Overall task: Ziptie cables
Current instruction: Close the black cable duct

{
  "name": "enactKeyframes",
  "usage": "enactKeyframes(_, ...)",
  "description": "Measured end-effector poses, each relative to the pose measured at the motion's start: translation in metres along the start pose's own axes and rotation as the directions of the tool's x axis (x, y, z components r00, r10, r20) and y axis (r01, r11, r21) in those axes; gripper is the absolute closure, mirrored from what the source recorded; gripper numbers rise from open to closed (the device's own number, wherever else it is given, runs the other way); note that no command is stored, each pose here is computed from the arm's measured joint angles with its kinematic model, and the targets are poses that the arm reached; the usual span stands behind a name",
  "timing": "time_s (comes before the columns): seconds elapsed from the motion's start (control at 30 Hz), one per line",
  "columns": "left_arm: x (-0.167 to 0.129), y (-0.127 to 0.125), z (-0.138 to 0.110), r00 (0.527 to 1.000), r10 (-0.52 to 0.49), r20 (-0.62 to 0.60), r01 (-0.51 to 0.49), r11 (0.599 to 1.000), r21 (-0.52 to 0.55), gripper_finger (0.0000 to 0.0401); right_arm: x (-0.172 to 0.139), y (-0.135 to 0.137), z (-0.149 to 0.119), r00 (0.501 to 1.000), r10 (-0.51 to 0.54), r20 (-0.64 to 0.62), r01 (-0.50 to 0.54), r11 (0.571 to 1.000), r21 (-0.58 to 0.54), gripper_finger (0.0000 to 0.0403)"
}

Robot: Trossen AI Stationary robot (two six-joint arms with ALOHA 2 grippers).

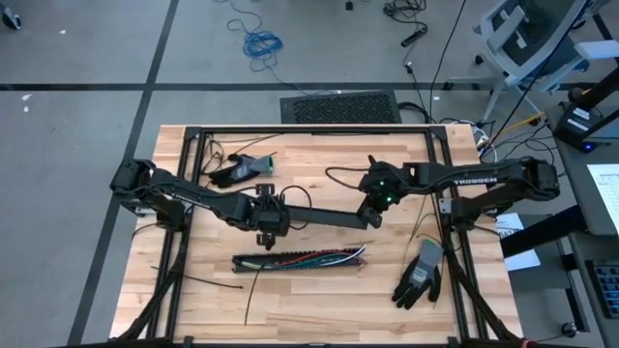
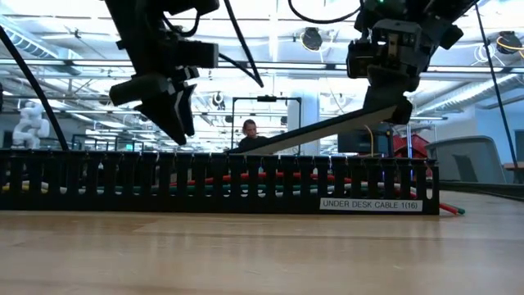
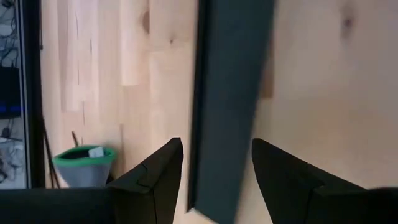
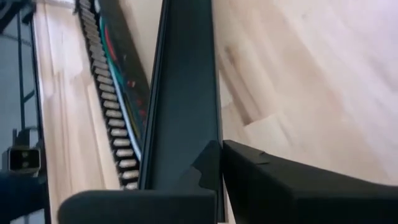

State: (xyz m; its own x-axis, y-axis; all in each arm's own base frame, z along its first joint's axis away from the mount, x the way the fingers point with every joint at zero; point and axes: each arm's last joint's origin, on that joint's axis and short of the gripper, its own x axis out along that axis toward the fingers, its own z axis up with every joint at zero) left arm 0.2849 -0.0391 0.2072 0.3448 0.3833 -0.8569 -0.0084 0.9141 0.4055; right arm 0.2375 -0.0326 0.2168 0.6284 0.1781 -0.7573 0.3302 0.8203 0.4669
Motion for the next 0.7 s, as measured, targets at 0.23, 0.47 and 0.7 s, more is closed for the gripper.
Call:
enactKeyframes(0.23, -0.003, -0.004, 0.004, 0.999, 0.002, 0.046, -0.002, 1.0, 0.018, 0.0209, -0.006, -0.015, 0.011, 0.998, -0.015, 0.068, 0.011, 0.998, 0.06, 0.0402)
enactKeyframes(0.47, -0.001, -0.001, 0.006, 0.993, 0.103, 0.056, -0.104, 0.995, 0.008, 0.0209, -0.007, -0.015, 0.015, 0.996, 0.054, 0.077, -0.063, 0.991, 0.121, 0.0402)
enactKeyframes(0.7, 0.023, -0.012, 0.008, 0.995, 0.098, -0.007, -0.097, 0.994, 0.042, 0.0209, -0.008, -0.013, 0.019, 0.991, 0.079, 0.11, -0.094, 0.985, 0.144, 0.0402)
